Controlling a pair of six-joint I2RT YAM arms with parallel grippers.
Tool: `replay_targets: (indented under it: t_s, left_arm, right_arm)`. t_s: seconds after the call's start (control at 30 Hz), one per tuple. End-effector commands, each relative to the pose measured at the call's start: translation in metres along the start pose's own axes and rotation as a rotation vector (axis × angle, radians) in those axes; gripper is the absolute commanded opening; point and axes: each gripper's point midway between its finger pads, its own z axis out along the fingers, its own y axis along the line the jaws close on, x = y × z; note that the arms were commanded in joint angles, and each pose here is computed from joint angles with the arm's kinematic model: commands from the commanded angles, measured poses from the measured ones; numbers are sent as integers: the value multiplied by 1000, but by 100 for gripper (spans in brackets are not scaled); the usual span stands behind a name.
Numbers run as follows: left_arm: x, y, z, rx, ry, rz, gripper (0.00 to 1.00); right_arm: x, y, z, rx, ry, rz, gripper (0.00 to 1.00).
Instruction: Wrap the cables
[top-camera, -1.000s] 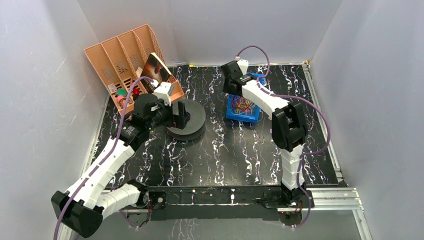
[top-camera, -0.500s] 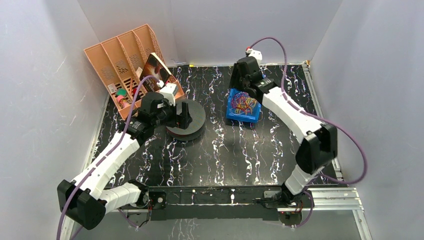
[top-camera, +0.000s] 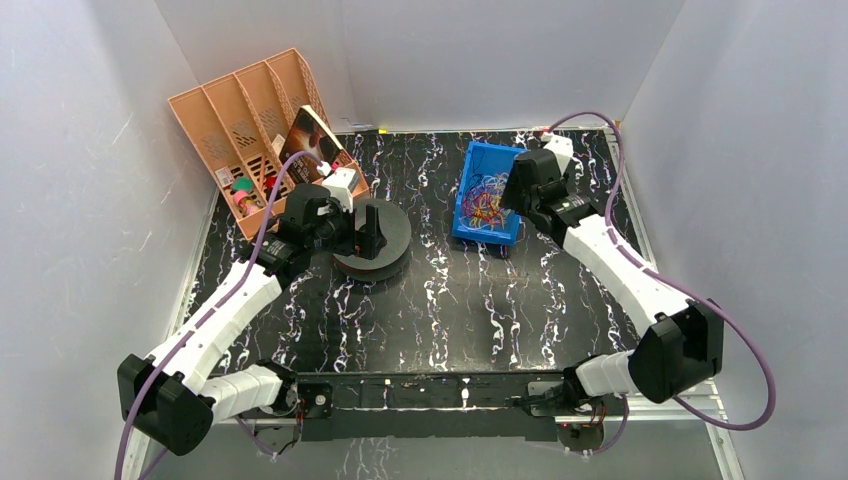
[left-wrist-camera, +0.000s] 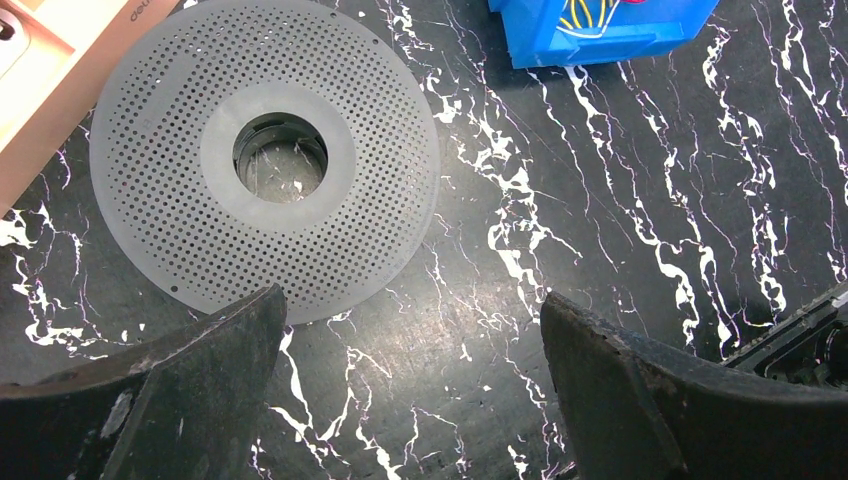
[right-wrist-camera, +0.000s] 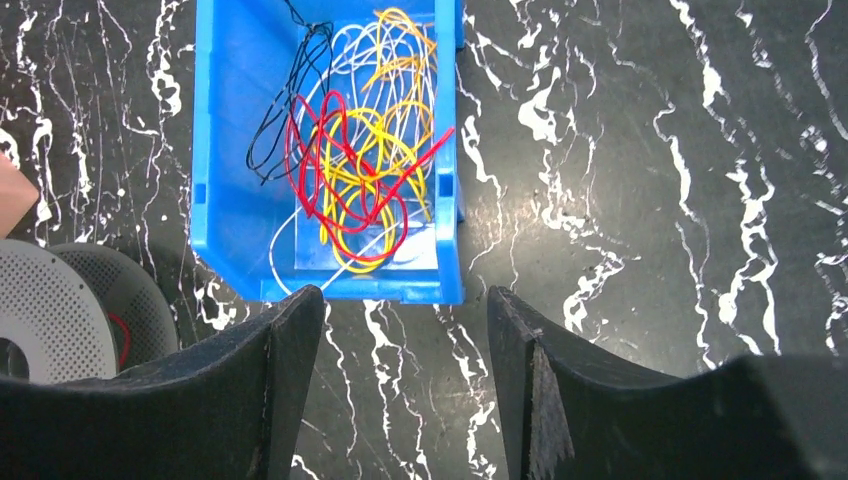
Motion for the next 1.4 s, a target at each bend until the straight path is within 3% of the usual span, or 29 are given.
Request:
replay_targets:
  t_s: [0.0, 0.17, 0.57, 0.93, 1.37]
  left_arm:
    - [1, -4, -2, 22, -2, -6, 98]
    - [0, -5, -3, 25, -6, -6, 98]
    - [-3, -11, -8, 54, -17, -9, 98]
    - [-7, -14, -12, 69, -33, -7, 98]
    - [-8, -16, -14, 75, -39, -8, 98]
  right_arm:
    - [1, 13, -7, -75, -21, 130, 68]
    - [12, 35, 0, -165, 22, 228, 65]
    - [23, 37, 37, -81, 7, 416, 59]
    - [26, 27, 66, 44, -27, 455, 57]
    - [20, 21, 92, 136, -91, 487, 46]
